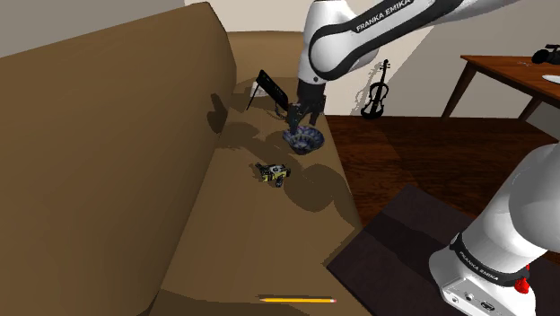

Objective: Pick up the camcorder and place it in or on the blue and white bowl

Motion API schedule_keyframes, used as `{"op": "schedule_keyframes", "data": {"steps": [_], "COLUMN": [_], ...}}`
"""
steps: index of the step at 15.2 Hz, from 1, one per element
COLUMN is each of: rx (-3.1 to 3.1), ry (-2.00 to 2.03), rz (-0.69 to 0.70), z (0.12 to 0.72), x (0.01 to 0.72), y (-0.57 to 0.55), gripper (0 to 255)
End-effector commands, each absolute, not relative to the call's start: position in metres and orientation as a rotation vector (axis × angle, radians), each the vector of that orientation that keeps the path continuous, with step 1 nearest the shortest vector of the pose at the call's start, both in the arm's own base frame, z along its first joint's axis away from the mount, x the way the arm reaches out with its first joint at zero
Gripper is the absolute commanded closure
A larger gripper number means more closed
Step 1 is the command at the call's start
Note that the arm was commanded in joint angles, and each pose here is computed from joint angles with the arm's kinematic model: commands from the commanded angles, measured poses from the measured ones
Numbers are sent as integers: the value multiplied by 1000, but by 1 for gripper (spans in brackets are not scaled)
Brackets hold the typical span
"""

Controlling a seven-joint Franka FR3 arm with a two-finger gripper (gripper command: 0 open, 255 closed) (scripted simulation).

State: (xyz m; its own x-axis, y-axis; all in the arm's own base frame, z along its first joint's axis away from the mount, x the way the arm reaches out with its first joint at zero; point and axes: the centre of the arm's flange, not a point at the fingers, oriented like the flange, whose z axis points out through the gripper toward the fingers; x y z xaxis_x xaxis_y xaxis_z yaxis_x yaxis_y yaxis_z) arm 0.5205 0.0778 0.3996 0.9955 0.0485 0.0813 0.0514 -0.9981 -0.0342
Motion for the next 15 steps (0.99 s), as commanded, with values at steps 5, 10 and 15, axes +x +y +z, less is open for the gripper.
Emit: {"op": "schedule_keyframes", "data": {"steps": [5,10,15], "rx": [-3102,-3103,-3103], "ry": [-81,-84,-88], "rz": [-100,-78,-56], "z": [340,291,242], "x": [574,615,655], "y": [101,122,144], "gripper": [0,0,0]}}
